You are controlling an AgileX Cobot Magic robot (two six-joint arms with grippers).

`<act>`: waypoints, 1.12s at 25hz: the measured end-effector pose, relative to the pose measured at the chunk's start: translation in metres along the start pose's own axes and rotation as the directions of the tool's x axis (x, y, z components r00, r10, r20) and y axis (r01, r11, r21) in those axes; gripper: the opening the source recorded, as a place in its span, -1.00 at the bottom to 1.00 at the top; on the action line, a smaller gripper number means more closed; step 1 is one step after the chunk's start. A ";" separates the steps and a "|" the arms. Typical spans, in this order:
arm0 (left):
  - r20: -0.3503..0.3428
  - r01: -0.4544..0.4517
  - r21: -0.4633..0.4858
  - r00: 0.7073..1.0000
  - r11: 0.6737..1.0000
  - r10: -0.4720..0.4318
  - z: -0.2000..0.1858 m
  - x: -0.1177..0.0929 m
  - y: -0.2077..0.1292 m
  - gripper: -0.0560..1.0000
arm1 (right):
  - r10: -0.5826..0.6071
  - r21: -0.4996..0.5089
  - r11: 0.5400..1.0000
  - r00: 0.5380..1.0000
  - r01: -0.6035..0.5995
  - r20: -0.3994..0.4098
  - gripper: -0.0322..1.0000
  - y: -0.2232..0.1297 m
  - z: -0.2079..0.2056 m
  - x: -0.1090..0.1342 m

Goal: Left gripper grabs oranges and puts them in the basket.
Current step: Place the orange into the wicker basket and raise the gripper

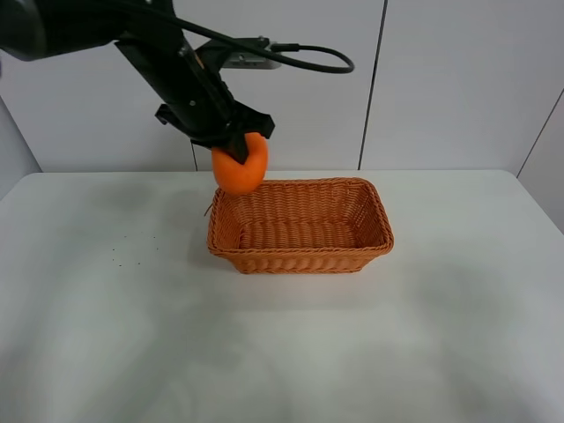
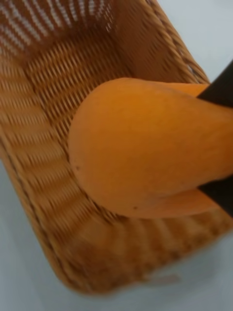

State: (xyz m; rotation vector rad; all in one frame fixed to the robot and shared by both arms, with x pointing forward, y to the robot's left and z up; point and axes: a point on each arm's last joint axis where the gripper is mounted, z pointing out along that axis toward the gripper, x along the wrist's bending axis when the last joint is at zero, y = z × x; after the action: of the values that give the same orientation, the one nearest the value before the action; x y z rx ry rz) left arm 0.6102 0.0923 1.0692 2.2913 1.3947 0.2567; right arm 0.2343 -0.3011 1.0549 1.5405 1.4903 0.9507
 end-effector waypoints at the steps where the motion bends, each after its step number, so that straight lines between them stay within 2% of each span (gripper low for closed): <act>1: 0.006 -0.012 -0.002 1.000 1.000 0.012 0.006 -0.005 0.006 -0.46 | 0.000 0.000 1.000 1.000 0.000 0.000 0.41 0.000 0.000 0.000; 6: 0.037 -0.051 -0.021 0.998 0.998 0.052 0.041 -0.034 0.030 -0.46 | 0.000 0.000 1.000 1.000 0.000 0.000 0.41 0.000 0.000 0.000; 10: 0.061 -0.079 0.007 0.995 0.997 0.079 0.074 -0.053 0.032 -0.46 | 0.000 0.000 1.000 1.000 0.000 0.000 0.41 0.000 0.000 0.000; 17: 0.043 -0.088 0.130 0.996 0.988 0.084 0.136 -0.051 0.014 -0.46 | 0.000 0.000 1.000 1.000 0.000 0.000 0.41 0.000 0.000 0.000; 22: 0.030 -0.096 0.165 0.995 0.982 0.092 0.152 -0.049 0.008 -0.44 | 0.000 0.000 1.000 1.000 0.000 0.000 0.41 0.000 0.000 0.000; 24: 0.029 -0.096 0.165 0.995 0.982 0.093 0.152 -0.049 0.008 -0.19 | 0.000 0.000 1.000 1.000 0.000 0.000 0.41 0.000 0.000 0.000; 28: 0.028 -0.097 0.170 0.995 0.981 0.093 0.152 -0.048 0.007 0.56 | 0.000 0.000 1.000 1.000 0.000 0.000 0.41 0.000 0.000 0.000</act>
State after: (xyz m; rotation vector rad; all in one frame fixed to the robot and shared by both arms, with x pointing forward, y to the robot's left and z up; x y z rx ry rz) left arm 0.6506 0.0052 0.9411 2.4971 1.3456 0.1480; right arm 0.2343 -0.3011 1.0549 1.5405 1.4903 0.9507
